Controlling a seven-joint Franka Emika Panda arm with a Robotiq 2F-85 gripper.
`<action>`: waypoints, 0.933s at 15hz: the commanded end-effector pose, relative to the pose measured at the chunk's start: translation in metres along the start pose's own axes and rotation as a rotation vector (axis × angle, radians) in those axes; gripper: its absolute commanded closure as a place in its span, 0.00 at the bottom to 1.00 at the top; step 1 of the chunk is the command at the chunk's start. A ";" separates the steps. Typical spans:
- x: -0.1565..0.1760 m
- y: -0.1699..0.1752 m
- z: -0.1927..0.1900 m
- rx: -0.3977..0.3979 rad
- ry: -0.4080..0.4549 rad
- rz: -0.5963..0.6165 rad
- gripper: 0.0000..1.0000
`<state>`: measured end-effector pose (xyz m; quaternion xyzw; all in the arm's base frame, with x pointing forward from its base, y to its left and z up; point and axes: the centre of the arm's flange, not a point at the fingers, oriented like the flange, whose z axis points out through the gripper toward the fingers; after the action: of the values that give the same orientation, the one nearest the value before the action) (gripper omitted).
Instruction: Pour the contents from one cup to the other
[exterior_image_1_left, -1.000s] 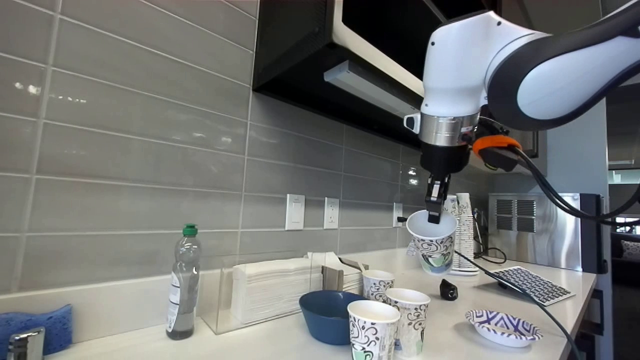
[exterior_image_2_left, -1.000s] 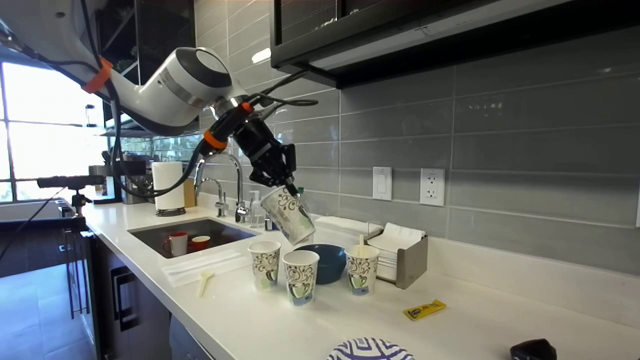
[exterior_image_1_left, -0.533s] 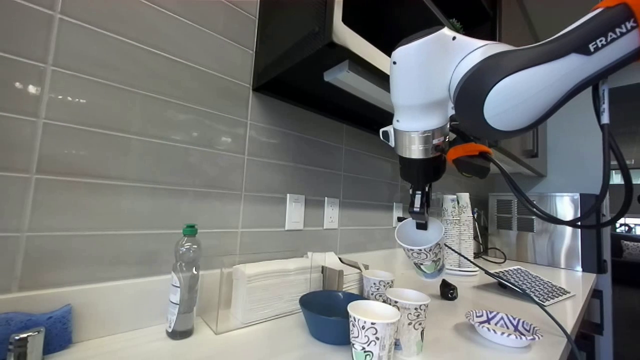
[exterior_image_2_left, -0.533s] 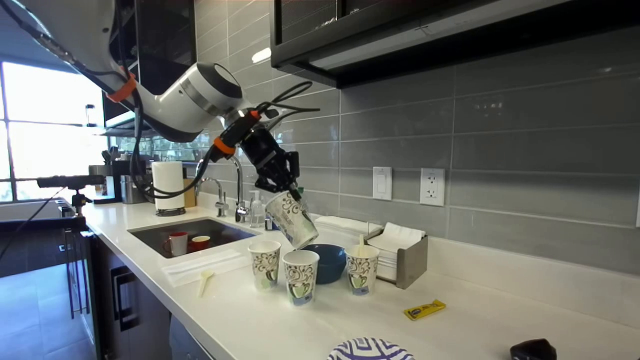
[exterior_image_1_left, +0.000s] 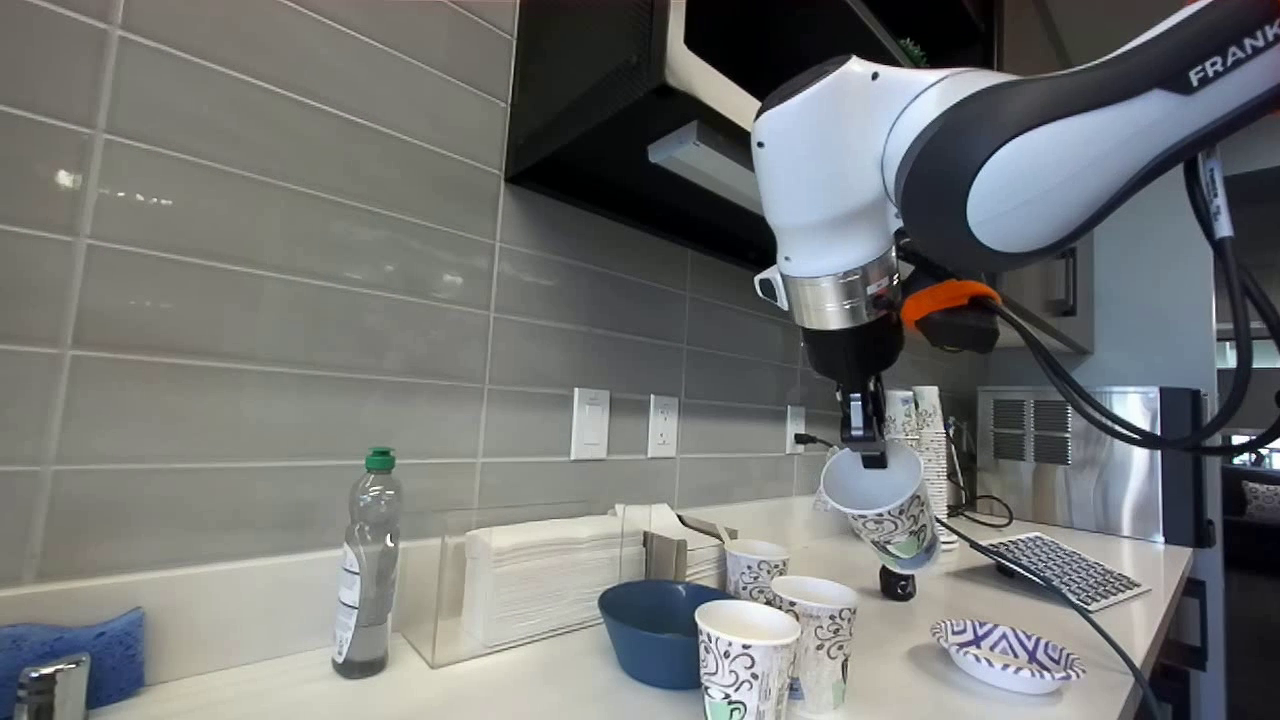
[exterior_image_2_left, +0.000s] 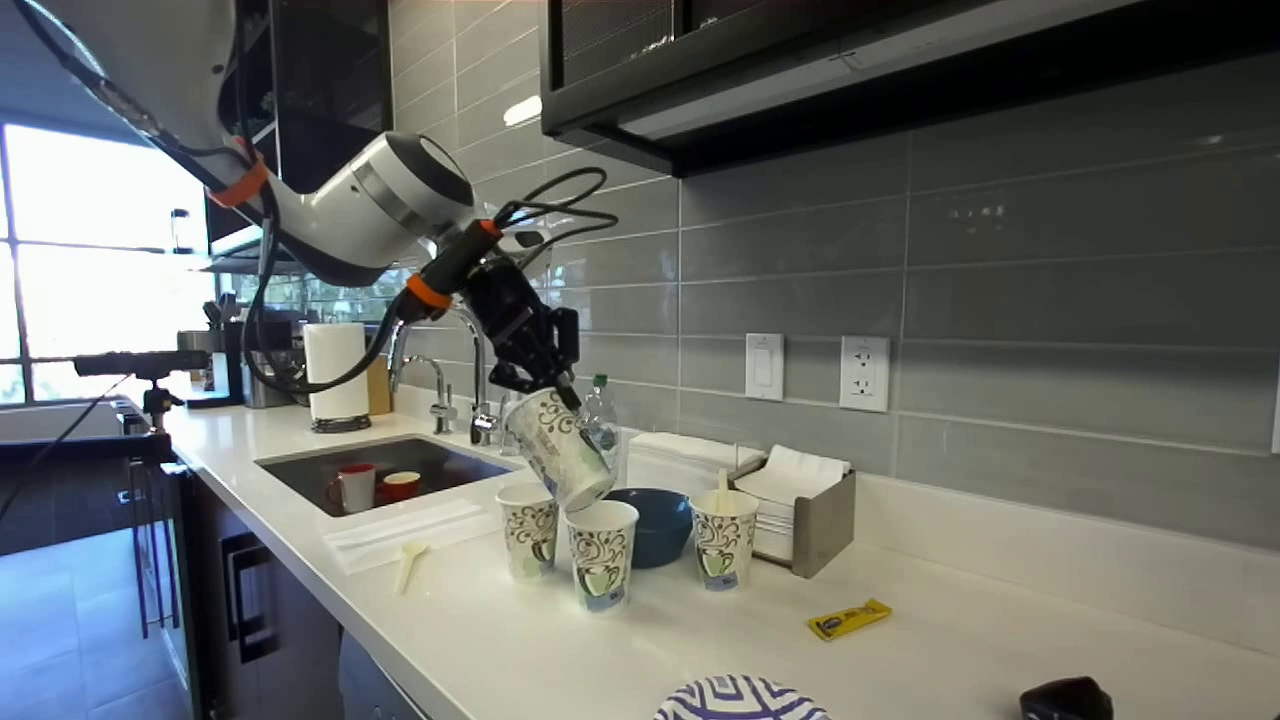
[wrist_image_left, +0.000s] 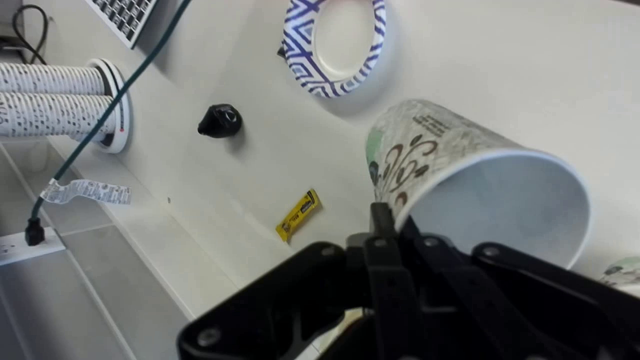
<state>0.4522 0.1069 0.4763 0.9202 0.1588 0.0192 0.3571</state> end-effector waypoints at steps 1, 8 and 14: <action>0.016 -0.012 -0.014 -0.108 -0.089 0.001 0.99; 0.020 -0.025 -0.014 -0.198 -0.072 0.013 0.99; 0.023 -0.026 -0.011 -0.197 -0.074 0.010 0.99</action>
<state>0.4650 0.1394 0.4654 0.8815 0.1380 0.0023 0.4515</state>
